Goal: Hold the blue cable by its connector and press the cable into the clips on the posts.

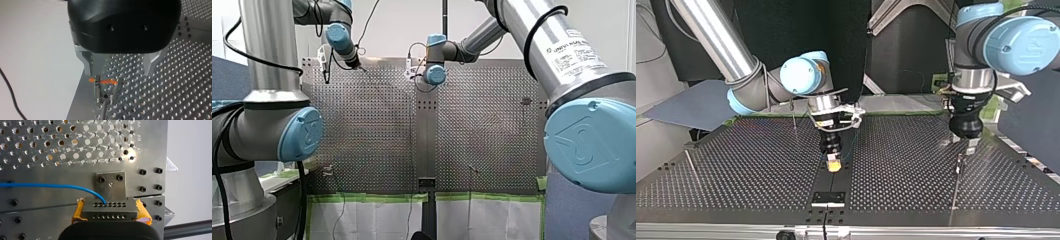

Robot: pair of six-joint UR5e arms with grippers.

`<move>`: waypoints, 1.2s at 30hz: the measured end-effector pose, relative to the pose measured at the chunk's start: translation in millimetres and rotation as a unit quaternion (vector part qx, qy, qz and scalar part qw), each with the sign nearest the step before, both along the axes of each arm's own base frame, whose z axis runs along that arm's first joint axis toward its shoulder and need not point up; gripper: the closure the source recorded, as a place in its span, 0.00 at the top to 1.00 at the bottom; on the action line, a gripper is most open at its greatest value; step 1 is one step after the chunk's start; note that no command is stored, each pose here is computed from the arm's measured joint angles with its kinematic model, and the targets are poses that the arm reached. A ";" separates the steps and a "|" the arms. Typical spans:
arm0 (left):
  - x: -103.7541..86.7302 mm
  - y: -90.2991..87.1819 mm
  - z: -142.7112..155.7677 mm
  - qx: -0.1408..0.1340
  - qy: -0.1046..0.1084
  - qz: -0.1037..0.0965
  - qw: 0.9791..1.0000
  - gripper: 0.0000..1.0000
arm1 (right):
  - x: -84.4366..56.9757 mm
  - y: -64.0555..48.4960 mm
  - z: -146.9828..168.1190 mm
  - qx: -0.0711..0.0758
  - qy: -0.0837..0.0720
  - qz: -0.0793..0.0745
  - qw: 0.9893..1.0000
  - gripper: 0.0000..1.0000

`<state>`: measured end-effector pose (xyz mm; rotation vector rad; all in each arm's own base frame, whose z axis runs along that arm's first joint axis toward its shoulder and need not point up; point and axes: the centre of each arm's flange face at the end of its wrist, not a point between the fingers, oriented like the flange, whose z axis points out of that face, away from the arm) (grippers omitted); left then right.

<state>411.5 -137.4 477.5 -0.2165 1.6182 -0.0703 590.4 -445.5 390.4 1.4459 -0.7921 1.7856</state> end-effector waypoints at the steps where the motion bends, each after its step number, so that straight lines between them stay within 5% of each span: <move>1: -1.2 -1.2 0.2 -0.002 0.001 -0.002 1.000 1.00 | 0.3 0.3 0.0 0.000 0.000 0.002 1.000 0.00; 10: -16.4 -15.3 5.7 -0.041 0.010 -0.039 0.998 1.00 | 3.6 2.5 -0.1 0.002 -0.002 0.028 1.000 0.00; 19: -16.7 -27.4 -1.0 -0.083 0.028 -0.077 0.993 1.00 | 4.9 5.3 5.2 0.001 -0.004 0.059 0.998 0.00; 28: -3.4 -36.2 -27.7 -0.126 0.074 -0.100 0.984 1.00 | -4.1 15.3 38.1 -0.010 -0.011 0.073 0.997 0.00; 36: 11.8 -45.7 -48.0 -0.166 0.095 -0.127 0.973 1.00 | -12.3 21.6 46.7 -0.002 -0.001 0.074 0.997 0.00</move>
